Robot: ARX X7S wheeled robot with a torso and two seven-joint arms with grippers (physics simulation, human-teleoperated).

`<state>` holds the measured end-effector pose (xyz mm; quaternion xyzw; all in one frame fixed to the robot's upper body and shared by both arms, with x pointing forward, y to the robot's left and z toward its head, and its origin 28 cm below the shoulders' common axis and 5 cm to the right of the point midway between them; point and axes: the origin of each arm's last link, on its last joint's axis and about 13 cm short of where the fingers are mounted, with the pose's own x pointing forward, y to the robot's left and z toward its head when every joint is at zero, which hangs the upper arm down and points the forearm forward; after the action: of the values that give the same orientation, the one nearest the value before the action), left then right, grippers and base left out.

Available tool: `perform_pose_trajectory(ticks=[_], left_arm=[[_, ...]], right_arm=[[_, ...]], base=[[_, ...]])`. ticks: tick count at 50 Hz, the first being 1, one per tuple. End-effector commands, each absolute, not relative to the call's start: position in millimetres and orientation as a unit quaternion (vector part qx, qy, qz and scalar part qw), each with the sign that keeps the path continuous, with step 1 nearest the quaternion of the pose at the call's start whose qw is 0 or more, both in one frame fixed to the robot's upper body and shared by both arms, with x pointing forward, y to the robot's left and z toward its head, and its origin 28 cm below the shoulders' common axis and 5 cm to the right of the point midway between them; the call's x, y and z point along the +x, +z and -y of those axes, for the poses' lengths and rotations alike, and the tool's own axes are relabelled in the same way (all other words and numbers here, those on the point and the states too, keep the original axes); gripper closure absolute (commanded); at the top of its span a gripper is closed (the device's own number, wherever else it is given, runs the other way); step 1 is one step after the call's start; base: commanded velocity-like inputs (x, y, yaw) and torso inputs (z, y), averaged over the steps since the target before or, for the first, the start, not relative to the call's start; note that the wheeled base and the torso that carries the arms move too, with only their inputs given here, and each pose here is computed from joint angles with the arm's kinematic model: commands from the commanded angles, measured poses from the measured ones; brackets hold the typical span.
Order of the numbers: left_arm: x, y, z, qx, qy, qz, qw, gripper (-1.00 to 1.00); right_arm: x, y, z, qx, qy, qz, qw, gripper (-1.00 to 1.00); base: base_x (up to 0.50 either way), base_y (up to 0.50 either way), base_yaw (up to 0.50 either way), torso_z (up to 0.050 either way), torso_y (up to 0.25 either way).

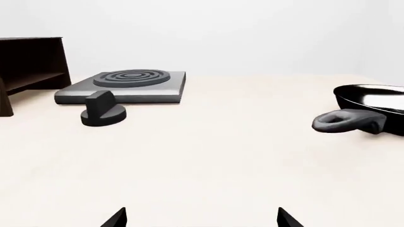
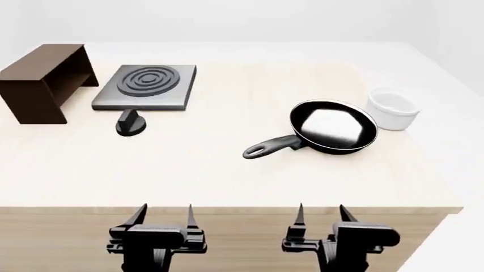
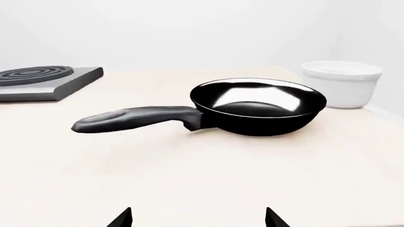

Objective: Put the frying pan on top of the cabinet.

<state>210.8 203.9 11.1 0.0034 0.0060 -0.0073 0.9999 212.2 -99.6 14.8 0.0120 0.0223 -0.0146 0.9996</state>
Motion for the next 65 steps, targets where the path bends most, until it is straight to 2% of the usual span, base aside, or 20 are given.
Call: perform_pose_trajectory(ticks=[1,5,7,12,55,65], left_arm=[[210,17,-206,-0.001,0.013,-0.033,0.999,-1.0],[214,85,-206,0.004,0.031,0.018,0.999,-1.0],[216,125,-205,0.037,0.038,0.056,0.997,-1.0],[222,152,-206,0.033,0.03,0.06,0.997,-1.0],[228,140,-206,0.022,0.026,0.04,0.999,-1.0],[227,138,-206,0.022,0.027,0.039,0.999,-1.0]], right_arm=[[210,35,101,0.031,-0.002,-0.011,0.999,-1.0],[211,90,110,0.01,-0.034,0.021,0.999,-1.0],[208,126,110,-0.026,-0.039,0.053,0.997,-1.0],[205,159,111,-0.045,-0.033,0.083,0.995,-1.0],[208,156,114,-0.051,-0.043,0.08,0.995,-1.0],[202,169,116,-0.058,-0.044,0.112,0.991,-1.0]], base=[[0.0,0.0,0.0,0.0,0.0],[0.0,0.0,0.0,0.0,0.0],[0.0,0.0,0.0,0.0,0.0],[0.28,0.0,0.0,0.0,0.0],[0.5,0.0,0.0,0.0,0.0],[0.0,0.0,0.0,0.0,0.0]])
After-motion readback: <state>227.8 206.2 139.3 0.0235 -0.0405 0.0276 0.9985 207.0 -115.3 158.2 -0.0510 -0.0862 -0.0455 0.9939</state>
